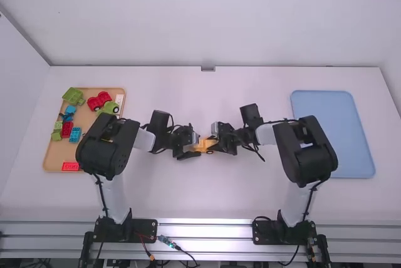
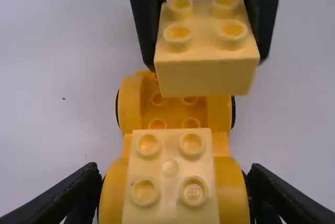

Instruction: Assemble lego blocks to make yellow taxi

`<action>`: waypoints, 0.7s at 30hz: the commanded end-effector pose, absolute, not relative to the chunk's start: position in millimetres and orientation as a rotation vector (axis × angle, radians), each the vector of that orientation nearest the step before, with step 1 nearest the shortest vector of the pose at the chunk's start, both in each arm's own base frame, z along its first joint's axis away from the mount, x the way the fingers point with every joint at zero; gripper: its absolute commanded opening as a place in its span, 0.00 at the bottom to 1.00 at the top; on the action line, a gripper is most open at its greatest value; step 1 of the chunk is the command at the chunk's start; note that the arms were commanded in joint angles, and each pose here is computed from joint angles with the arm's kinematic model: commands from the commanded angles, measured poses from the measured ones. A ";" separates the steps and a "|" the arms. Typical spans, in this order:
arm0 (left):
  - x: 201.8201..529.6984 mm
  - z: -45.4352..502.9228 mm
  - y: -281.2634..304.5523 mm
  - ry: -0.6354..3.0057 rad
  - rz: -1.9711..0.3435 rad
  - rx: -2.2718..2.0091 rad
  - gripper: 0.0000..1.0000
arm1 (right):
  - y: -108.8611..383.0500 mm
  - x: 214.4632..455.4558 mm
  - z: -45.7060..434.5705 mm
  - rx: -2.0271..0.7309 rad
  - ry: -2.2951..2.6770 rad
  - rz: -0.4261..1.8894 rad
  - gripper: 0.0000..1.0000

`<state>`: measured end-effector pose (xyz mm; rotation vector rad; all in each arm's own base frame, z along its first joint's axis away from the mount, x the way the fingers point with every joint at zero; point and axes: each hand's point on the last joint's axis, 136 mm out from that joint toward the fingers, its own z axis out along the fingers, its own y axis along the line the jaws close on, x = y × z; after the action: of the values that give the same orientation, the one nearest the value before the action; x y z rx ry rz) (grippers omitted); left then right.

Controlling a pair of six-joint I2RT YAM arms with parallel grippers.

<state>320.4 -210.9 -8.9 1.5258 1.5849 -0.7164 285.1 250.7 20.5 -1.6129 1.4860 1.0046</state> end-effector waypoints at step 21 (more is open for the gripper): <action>307.2 -8.2 -218.4 1.551 -0.790 1.535 0.68 | 250.2 299.5 7.9 -1.560 1.500 0.992 0.00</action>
<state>316.0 -215.9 -4.0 1.5255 1.5501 -0.7571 301.8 252.7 10.8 -1.5821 1.4860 0.9529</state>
